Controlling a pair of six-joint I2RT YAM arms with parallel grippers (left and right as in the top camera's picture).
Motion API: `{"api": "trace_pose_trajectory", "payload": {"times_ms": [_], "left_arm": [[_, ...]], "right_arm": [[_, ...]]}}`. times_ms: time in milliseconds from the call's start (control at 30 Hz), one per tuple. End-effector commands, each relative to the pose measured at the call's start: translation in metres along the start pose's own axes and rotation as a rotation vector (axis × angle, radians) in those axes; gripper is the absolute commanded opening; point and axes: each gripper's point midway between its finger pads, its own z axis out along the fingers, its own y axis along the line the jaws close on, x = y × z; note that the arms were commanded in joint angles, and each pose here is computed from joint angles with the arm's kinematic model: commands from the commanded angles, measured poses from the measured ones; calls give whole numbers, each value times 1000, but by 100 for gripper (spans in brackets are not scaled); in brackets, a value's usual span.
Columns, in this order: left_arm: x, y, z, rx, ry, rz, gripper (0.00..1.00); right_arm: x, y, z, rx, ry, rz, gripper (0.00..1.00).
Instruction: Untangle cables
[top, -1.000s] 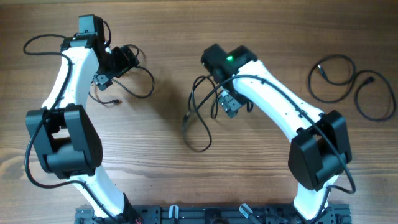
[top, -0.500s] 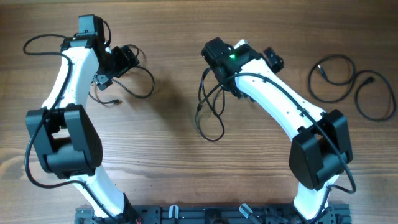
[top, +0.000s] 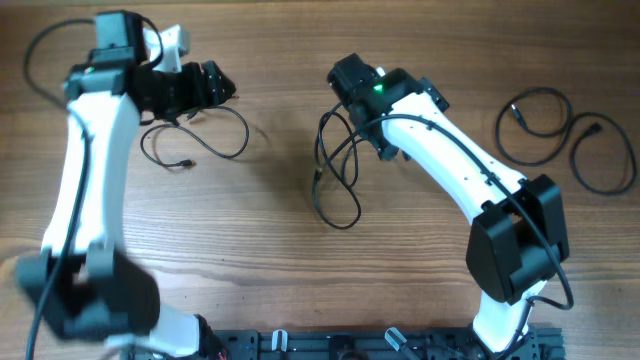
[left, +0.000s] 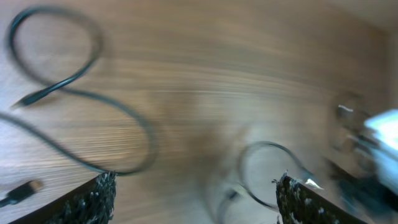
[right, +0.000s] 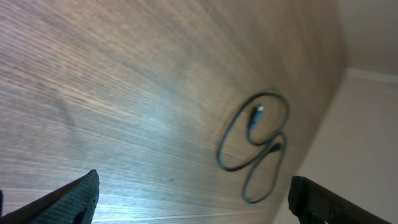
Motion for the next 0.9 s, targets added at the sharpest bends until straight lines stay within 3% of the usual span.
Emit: {"api": "trace_pose_trajectory", "payload": {"times_ms": [0, 133, 367, 467, 667, 867], "left_arm": [[7, -43, -32, 144, -34, 164, 84], [17, -43, -29, 146, 7, 190, 82], [24, -42, -2, 189, 112, -100, 86], [30, -43, 14, 195, 162, -164, 81], [35, -33, 47, 167, 243, -381, 64], [41, -50, 56, 315, 338, -470, 68]], "right_arm": [[-2, 7, -2, -134, -22, 34, 100], [-4, 33, -5, -321, -36, 48, 99], [-16, 56, -15, -487, -86, 68, 100], [-25, 68, -23, -567, -126, 68, 100], [-40, 107, -61, -860, -295, -112, 100], [-48, 114, -74, -925, -387, -188, 100]]}}
